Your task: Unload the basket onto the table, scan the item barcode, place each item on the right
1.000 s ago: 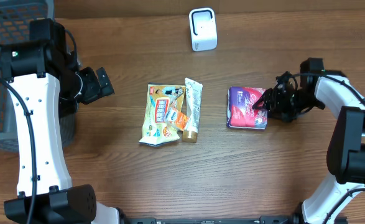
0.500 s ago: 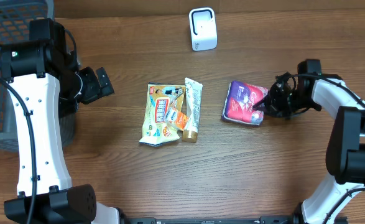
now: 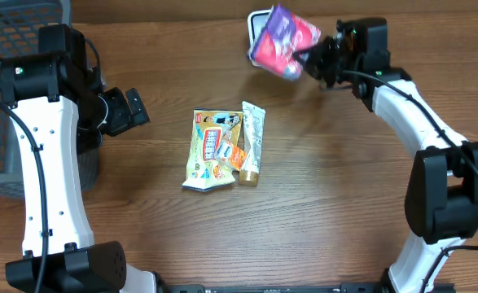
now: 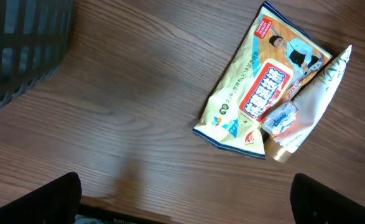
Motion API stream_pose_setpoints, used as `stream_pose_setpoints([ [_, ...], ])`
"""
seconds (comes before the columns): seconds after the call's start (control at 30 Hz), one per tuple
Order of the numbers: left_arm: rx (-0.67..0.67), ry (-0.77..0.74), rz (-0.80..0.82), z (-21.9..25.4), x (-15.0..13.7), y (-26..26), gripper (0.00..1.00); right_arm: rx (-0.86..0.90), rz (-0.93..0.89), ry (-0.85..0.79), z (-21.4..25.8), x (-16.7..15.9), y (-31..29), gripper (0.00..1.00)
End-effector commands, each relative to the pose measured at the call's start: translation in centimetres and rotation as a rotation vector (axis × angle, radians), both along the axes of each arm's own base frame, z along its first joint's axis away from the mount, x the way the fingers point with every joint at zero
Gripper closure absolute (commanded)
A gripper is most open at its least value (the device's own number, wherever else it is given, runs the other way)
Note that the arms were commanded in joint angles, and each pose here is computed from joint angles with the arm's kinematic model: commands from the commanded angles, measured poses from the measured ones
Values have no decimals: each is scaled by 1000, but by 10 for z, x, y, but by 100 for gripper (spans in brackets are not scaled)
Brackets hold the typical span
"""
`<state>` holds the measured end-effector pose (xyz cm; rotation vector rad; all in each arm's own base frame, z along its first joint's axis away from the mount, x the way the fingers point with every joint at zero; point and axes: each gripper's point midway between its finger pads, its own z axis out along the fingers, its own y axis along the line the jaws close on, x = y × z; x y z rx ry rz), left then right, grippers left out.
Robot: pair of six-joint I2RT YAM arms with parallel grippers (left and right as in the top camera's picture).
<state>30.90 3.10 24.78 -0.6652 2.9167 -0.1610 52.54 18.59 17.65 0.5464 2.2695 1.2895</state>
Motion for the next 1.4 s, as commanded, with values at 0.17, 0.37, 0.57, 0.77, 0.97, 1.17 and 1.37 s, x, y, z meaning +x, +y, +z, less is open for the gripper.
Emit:
stream_pose_setpoints([
  [0.17,3,-5,-8,1,0,3,0,-28,-169,-110,19,87,7,96],
  [0.37,3,-5,-8,1,0,3,0,-33,-164,-73,-7,101,21,96],
  [0.57,3,-5,-8,1,0,3,0,-67,-143,-92,-9,96,38,96],
  [0.77,3,-5,-8,1,0,3,0,-57,-132,-89,-7,94,44,96],
  [0.97,3,-5,-8,1,0,3,0,-180,-237,-87,41,104,-53,96],
  [1.17,3,-5,-8,1,0,3,0,-239,-539,192,30,63,-246,96],
  [1.37,3,-5,-8,1,0,3,0,-385,-876,542,-30,-50,-444,96],
])
